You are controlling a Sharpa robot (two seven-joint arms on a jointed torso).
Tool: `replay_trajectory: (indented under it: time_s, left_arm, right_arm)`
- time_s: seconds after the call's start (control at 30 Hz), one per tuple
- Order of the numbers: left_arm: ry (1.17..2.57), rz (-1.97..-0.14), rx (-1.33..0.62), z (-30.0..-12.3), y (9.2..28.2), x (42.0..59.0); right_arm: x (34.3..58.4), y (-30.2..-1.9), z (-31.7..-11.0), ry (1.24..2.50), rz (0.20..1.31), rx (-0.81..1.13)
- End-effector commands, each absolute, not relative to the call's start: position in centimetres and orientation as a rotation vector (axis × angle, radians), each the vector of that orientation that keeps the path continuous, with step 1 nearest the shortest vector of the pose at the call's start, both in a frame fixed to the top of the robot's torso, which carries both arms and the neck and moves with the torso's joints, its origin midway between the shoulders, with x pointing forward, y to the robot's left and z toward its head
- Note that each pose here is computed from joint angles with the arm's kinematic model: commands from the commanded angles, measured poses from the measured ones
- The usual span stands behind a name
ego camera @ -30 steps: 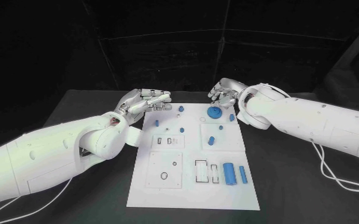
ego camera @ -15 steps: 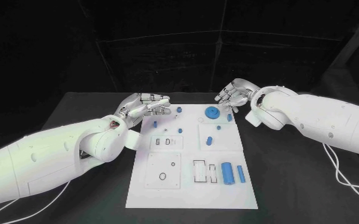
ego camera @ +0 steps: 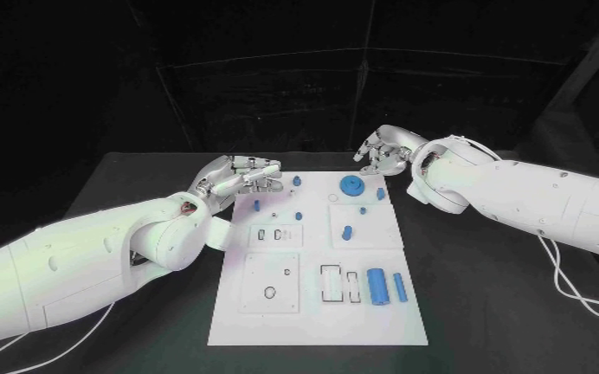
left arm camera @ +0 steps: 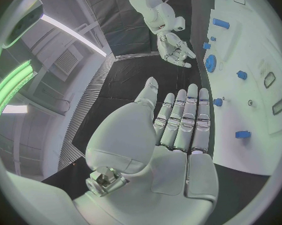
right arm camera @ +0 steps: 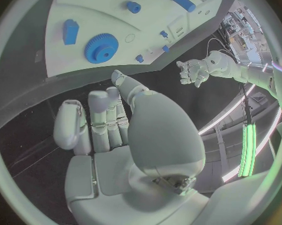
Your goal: Assemble the parts on the task board
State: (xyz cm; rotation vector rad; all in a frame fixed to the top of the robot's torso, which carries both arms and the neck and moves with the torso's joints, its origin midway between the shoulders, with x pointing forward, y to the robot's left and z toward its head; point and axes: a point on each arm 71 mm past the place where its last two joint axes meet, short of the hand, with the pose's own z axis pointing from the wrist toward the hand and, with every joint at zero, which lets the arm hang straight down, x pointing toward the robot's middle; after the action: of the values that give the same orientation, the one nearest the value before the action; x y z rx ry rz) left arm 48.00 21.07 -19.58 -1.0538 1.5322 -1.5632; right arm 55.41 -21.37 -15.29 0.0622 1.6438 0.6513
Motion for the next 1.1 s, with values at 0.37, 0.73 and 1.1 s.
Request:
replay_trajectory:
  time_s: [0.37, 0.73, 1.1]
  left_arm:
    - [1.546, -1.572, -1.055, -19.6, 21.0, 48.0]
    - [1.548, -1.566, -1.058, -19.7, 21.1, 48.1]
    - [1.551, -1.565, -1.059, -19.7, 21.1, 48.1]
  right_arm:
    - [55.5, -21.6, -15.2, 1.642, 0.652, 0.098]
    - [55.8, -22.4, -15.7, 1.719, 0.711, 0.202]
    - [55.7, -22.5, -15.6, 1.7, 0.762, 0.226]
